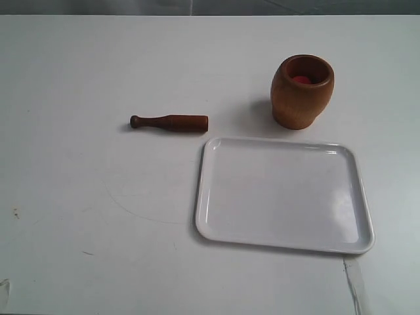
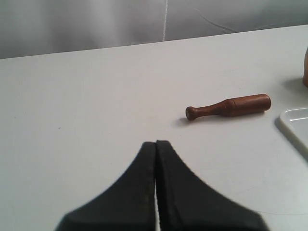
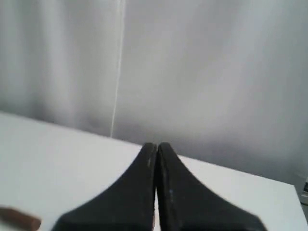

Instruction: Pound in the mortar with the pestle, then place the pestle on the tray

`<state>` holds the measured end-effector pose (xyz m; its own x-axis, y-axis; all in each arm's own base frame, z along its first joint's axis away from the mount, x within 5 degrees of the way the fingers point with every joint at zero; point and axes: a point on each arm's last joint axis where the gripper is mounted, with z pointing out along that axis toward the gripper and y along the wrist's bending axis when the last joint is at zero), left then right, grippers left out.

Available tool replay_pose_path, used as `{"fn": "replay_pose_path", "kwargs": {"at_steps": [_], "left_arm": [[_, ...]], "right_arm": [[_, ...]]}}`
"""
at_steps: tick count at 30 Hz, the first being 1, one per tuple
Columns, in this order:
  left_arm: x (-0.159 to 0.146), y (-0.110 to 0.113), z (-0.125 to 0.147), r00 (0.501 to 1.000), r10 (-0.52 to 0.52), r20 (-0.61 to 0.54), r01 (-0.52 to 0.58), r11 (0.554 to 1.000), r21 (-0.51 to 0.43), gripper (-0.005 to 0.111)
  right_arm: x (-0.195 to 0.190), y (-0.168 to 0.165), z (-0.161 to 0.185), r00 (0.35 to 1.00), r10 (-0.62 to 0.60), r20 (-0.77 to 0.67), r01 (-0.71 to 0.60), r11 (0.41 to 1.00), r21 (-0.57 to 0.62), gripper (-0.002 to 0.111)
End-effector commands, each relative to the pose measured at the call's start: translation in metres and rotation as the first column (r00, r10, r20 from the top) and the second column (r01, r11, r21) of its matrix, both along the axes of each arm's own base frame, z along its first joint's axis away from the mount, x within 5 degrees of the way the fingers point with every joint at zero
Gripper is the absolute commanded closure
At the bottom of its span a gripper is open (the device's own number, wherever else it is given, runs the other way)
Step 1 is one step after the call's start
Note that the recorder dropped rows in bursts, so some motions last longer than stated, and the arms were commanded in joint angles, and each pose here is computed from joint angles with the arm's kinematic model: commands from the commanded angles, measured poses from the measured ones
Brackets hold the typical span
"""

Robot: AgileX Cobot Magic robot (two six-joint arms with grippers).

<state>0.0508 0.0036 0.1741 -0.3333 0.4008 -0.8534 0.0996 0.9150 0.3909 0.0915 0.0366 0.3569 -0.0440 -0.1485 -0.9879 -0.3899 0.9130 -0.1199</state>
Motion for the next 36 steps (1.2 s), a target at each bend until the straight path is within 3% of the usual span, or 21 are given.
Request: {"fn": "replay_pose_path", "kwargs": {"at_steps": [1,4,10,16,27,36], "left_arm": [[0.0,-0.001,0.0,1.0,-0.006,0.004,0.006,1.0,-0.015,0.107],[0.0,-0.001,0.0,1.0,-0.006,0.004,0.006,1.0,-0.015,0.107],[0.0,-0.001,0.0,1.0,-0.006,0.004,0.006,1.0,-0.015,0.107],[0.0,-0.001,0.0,1.0,-0.006,0.004,0.006,1.0,-0.015,0.107],[0.0,-0.001,0.0,1.0,-0.006,0.004,0.006,1.0,-0.015,0.107],[0.0,-0.001,0.0,1.0,-0.006,0.004,0.006,1.0,-0.015,0.107]], "right_arm": [[0.045,0.035,0.021,0.954,0.217,-0.206,-0.255,0.95,-0.181,0.108],[0.075,0.062,0.031,0.891,0.331,-0.31,-0.402,0.893,-0.202,0.108],[0.139,0.121,0.03,0.758,0.445,-0.477,-0.592,0.777,-0.216,0.108],[0.184,0.182,-0.001,0.582,0.458,-0.671,-0.768,0.581,-0.269,0.108],[0.226,0.289,-0.085,0.527,0.397,-0.751,-0.846,0.33,-0.419,0.108],[0.26,0.329,-0.149,0.452,0.352,-0.82,-0.888,0.262,-0.377,0.108]]}}
